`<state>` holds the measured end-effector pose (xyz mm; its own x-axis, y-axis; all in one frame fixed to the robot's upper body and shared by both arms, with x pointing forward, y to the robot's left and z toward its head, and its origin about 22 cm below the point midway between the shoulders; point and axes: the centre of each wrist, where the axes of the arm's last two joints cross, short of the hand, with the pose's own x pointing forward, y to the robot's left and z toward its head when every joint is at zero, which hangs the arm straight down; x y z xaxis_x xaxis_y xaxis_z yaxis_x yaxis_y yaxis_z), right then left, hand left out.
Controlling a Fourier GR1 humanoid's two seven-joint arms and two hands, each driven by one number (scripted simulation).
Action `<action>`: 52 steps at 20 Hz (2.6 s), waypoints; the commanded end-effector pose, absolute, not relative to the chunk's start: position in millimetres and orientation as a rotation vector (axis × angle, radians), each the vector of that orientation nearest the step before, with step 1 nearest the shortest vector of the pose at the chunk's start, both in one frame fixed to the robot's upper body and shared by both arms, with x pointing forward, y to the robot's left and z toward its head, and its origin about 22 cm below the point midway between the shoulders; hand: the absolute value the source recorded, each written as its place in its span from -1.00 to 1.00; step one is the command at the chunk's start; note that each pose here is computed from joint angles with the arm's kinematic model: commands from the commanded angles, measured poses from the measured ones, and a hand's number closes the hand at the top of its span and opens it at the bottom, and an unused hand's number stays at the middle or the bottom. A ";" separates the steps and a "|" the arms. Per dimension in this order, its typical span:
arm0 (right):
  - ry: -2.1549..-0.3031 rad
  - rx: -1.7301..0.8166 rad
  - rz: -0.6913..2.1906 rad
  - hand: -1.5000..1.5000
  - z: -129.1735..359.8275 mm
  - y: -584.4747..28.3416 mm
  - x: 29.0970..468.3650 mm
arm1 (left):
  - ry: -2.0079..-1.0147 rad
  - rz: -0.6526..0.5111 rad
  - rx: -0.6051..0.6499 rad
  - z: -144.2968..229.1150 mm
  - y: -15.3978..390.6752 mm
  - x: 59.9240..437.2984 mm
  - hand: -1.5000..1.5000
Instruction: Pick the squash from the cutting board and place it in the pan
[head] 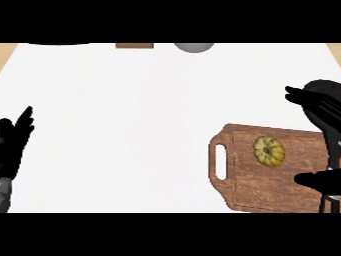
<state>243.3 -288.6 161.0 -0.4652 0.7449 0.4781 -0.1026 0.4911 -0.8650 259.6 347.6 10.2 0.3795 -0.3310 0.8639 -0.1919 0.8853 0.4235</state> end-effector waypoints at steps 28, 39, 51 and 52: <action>-0.807 -1.081 1.734 -1.00 111.5 -165.1 238.2 | -1.199 -0.102 0.486 22.8 344.4 277.5 0.00; -0.745 -1.070 1.754 -1.00 81.8 -193.2 245.4 | -1.198 -0.091 0.486 2.3 349.6 254.9 0.00; -0.703 -1.073 1.760 -1.00 68.7 -207.5 272.3 | -1.201 -0.096 0.496 12.7 345.3 271.0 0.00; -0.747 -1.079 1.750 -1.00 58.8 -191.6 265.8 | -1.206 -0.089 0.495 32.1 345.3 274.7 0.00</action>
<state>260.4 -196.0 64.9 -0.1977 0.9173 -0.3456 -0.3911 -0.3971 -0.8303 271.2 346.0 15.2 0.3717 -0.3267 0.8690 -0.1878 0.8902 0.4151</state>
